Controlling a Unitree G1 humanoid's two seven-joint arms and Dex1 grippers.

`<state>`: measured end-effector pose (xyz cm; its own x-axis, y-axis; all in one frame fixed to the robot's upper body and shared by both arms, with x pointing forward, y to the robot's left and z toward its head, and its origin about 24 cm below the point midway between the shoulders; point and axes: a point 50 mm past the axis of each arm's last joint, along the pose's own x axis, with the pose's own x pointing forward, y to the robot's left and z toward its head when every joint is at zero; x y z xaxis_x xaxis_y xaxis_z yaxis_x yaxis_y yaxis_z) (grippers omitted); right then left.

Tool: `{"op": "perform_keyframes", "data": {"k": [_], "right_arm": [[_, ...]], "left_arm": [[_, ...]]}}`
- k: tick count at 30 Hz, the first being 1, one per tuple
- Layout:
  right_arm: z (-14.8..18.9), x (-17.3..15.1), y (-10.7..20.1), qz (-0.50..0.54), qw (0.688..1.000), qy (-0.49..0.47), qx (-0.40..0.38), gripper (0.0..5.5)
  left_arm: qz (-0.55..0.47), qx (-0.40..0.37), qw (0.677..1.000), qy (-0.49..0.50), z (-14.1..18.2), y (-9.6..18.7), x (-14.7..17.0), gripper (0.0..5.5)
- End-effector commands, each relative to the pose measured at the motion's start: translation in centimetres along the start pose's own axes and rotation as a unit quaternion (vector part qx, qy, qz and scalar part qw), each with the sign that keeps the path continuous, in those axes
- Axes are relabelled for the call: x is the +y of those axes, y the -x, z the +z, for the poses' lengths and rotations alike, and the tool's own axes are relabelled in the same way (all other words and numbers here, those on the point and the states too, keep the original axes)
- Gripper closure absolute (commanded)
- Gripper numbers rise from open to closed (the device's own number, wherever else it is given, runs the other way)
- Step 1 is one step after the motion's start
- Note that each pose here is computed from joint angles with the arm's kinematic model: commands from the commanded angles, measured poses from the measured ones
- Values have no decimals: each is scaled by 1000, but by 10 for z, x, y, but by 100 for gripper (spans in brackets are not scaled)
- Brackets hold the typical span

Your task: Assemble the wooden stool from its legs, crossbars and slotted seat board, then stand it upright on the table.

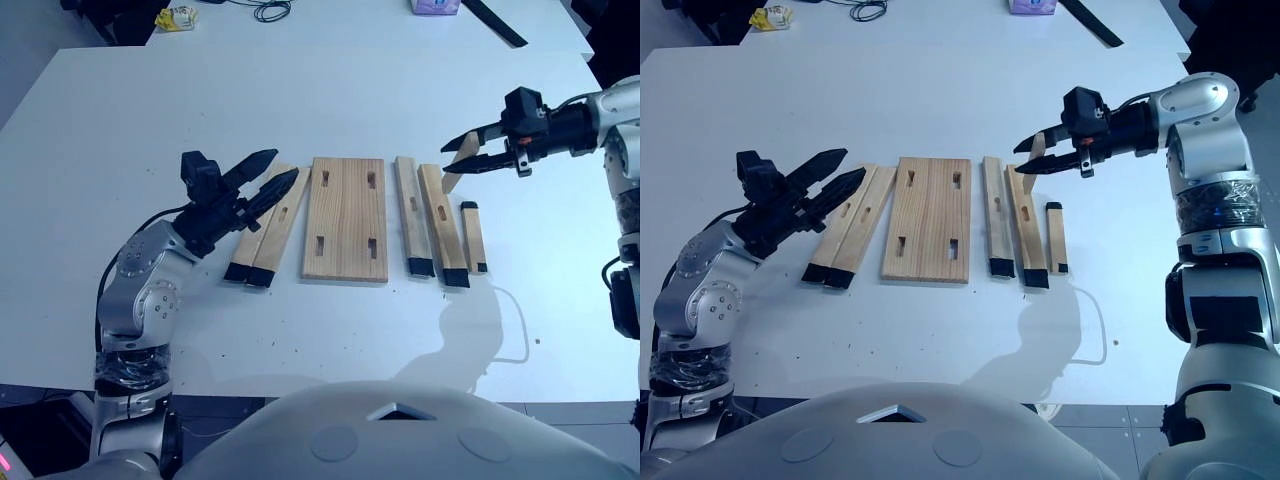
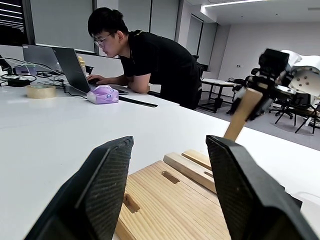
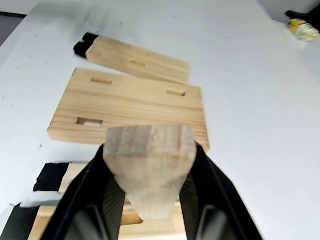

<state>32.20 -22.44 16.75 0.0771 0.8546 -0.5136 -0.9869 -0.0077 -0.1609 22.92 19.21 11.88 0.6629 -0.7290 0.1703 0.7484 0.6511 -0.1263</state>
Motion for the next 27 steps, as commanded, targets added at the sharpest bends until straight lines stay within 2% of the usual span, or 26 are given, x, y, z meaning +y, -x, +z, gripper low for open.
{"op": "perform_keyframes", "data": {"k": [1,9,14,27], "right_arm": [[-12,2,2,0,1000,-17,12,418],[-26,2,-5,1,999,-52,0,418],[-21,2,-6,8,999,-47,-8,418],[-36,11,-15,29,997,-66,6,418]], "left_arm": [[22,5,1000,-7,0,3,5,281],[36,4,999,-6,-2,6,6,281],[42,2,999,-6,-3,7,6,281],[44,7,999,5,-10,4,6,281]]}}
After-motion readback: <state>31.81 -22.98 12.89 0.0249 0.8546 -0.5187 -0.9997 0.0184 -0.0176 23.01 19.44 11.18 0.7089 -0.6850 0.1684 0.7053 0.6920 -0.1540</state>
